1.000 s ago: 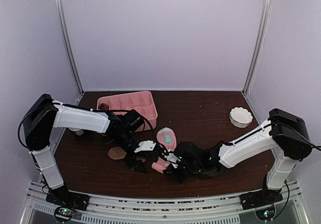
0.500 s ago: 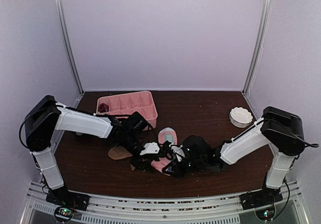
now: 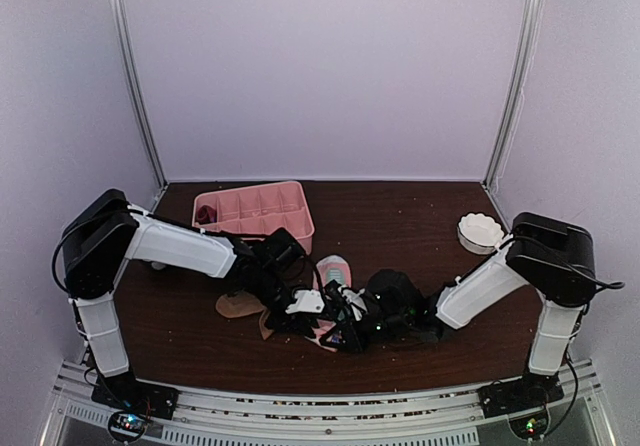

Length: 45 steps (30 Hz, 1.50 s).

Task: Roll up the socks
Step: Pick up the sock from the center of the board.

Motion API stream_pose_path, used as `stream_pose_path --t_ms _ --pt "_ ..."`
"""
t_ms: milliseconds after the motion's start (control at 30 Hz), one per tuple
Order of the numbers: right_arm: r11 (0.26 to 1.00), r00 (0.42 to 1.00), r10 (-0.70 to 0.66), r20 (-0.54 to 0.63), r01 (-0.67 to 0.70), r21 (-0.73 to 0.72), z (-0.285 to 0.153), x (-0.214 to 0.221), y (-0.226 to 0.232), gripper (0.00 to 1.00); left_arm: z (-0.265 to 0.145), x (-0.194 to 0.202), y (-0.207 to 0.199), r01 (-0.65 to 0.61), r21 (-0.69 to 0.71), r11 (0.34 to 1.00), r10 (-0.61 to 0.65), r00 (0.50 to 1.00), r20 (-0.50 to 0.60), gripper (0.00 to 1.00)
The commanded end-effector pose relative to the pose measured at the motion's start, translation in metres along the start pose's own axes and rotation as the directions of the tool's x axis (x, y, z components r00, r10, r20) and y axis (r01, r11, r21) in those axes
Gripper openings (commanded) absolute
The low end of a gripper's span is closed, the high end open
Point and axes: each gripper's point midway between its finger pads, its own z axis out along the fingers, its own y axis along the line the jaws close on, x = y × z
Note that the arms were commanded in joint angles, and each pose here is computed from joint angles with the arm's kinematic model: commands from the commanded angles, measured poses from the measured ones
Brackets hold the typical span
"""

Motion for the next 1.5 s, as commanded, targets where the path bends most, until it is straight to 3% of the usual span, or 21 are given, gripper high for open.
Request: stream_pose_path --t_ms 0,167,333,600,867,933,967,1000,1133,1233,1300,1367,1467 --pt "0.928 0.879 0.286 -0.381 -0.156 0.338 -0.03 0.151 -0.077 0.07 0.011 0.008 -0.003 -0.003 0.033 0.999 0.004 0.999 -0.038 0.08" --pt "0.951 0.951 0.187 -0.248 -0.112 0.288 -0.034 0.113 -0.062 0.29 0.021 0.015 -0.007 0.073 0.108 0.991 -0.064 0.995 -0.079 0.08" --pt "0.946 0.991 0.02 -0.132 0.024 0.323 -0.046 0.081 -0.049 0.35 0.029 0.023 -0.008 0.205 0.185 0.961 -0.179 0.973 -0.147 0.08" --pt "0.845 0.969 -0.232 -0.082 0.243 0.476 -0.072 0.067 -0.037 0.37 0.032 0.036 -0.022 0.344 0.287 0.894 -0.28 0.929 -0.241 0.08" --pt "0.762 0.918 -0.396 0.011 0.323 0.561 -0.105 0.041 -0.014 0.4 0.033 0.04 -0.021 0.4 0.299 0.866 -0.315 0.902 -0.295 0.07" --pt "0.744 0.903 -0.427 0.039 0.326 0.583 -0.114 0.034 -0.01 0.59 0.034 0.038 -0.018 0.417 0.295 0.86 -0.336 0.897 -0.288 0.07" --pt "0.733 0.896 -0.442 0.048 0.33 0.595 -0.118 0.031 -0.008 0.92 0.034 0.038 -0.016 0.429 0.293 0.854 -0.35 0.892 -0.286 0.06" --pt "0.719 0.891 -0.451 0.05 0.331 0.611 -0.122 0.029 -0.007 0.99 0.034 0.036 -0.014 0.436 0.295 0.85 -0.359 0.89 -0.281 0.06" --pt "0.67 0.877 -0.47 0.097 0.283 0.686 -0.139 0.014 -0.011 0.99 0.035 0.032 -0.011 0.473 0.312 0.824 -0.39 0.873 -0.293 0.07" --pt "0.633 0.868 -0.421 0.264 0.073 0.771 -0.172 0.0 -0.028 1.0 0.037 0.032 -0.008 0.502 0.314 0.806 -0.411 0.856 -0.313 0.06" --pt "0.688 0.854 -0.348 0.386 -0.046 0.724 -0.182 0.005 -0.036 1.0 0.041 0.034 -0.005 0.524 0.306 0.795 -0.424 0.84 -0.337 0.05" --pt "0.773 0.821 -0.311 0.478 -0.073 0.63 -0.185 0.007 -0.033 1.0 0.044 0.037 -0.004 0.547 0.305 0.779 -0.435 0.823 -0.365 0.05" --pt "0.783 0.837 -0.378 0.396 0.061 0.619 -0.176 0.011 -0.022 1.0 0.047 0.043 -0.004 0.562 0.303 0.769 -0.439 0.81 -0.389 0.04"
